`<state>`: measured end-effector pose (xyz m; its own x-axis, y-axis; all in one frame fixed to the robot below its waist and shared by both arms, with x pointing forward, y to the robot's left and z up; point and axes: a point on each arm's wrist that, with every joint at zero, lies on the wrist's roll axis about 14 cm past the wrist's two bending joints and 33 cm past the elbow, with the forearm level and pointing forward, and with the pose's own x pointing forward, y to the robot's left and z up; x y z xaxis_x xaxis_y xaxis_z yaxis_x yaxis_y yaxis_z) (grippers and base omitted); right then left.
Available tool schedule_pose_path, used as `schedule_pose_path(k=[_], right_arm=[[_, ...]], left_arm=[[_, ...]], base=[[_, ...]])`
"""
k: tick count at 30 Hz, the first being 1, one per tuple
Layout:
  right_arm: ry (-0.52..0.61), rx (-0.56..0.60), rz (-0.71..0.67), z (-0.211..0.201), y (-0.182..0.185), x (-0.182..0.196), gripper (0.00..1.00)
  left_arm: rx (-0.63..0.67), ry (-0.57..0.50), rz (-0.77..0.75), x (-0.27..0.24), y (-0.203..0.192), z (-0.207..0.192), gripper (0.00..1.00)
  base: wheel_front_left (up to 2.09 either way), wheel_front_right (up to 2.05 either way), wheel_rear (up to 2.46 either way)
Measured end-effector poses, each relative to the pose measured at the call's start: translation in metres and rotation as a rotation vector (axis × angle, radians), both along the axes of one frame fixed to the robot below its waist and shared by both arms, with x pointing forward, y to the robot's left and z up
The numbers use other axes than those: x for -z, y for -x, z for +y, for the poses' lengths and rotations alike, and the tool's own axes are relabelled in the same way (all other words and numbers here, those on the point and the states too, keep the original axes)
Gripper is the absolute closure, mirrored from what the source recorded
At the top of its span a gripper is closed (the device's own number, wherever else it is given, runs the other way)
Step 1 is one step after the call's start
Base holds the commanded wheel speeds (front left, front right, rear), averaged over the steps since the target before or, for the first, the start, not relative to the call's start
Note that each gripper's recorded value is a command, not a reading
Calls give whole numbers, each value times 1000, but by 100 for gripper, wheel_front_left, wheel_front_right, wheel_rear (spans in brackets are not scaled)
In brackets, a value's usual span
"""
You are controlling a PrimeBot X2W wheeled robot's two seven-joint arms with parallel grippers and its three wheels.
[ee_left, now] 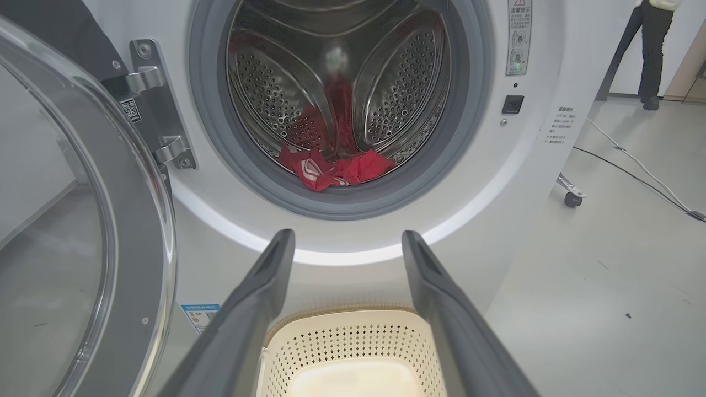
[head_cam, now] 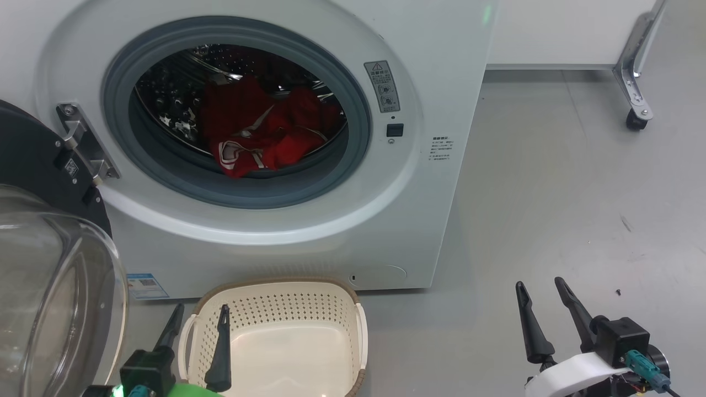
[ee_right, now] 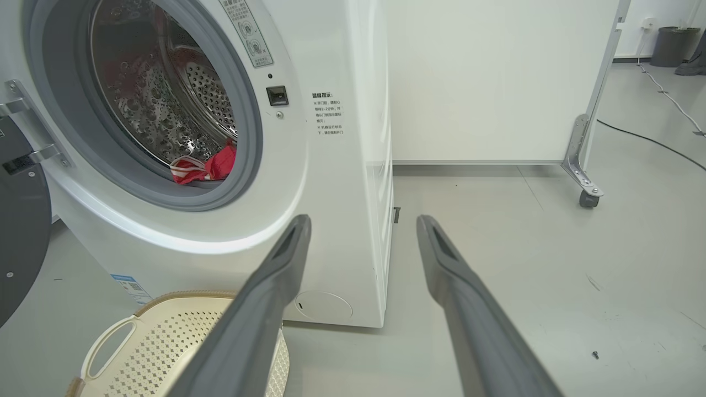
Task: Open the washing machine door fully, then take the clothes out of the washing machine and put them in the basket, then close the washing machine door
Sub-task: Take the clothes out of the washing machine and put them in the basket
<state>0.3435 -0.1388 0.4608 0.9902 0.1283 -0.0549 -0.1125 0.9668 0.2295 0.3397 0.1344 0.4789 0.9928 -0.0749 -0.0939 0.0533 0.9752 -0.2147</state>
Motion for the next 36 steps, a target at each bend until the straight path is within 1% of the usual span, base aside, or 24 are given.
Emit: schedule_pose_path(k=[7, 13, 19, 25, 29, 36], right_arm=[[0, 0, 17, 0, -2, 5, 0], [5, 5, 34, -2, -8, 11, 0], [5, -13, 38, 2, -24, 14, 0], [7, -4, 49, -2, -41, 21, 0], [-8, 2, 51, -4, -52, 24, 0], [-30, 23, 80, -11, -67, 37, 0]], left_arm=[[37, -12, 37, 9, -5, -9, 0], [109, -5, 31, 6, -30, -27, 0], [144, 4, 47, 12, -61, -38, 0], [184, 26, 118, 28, -98, -50, 0], [192, 63, 184, 43, -123, -54, 0], [215, 54, 251, 63, -173, -56, 0]], base=[[0, 0, 0], [0, 0, 0], [0, 0, 0], [0, 0, 0], [0, 0, 0], [0, 0, 0]])
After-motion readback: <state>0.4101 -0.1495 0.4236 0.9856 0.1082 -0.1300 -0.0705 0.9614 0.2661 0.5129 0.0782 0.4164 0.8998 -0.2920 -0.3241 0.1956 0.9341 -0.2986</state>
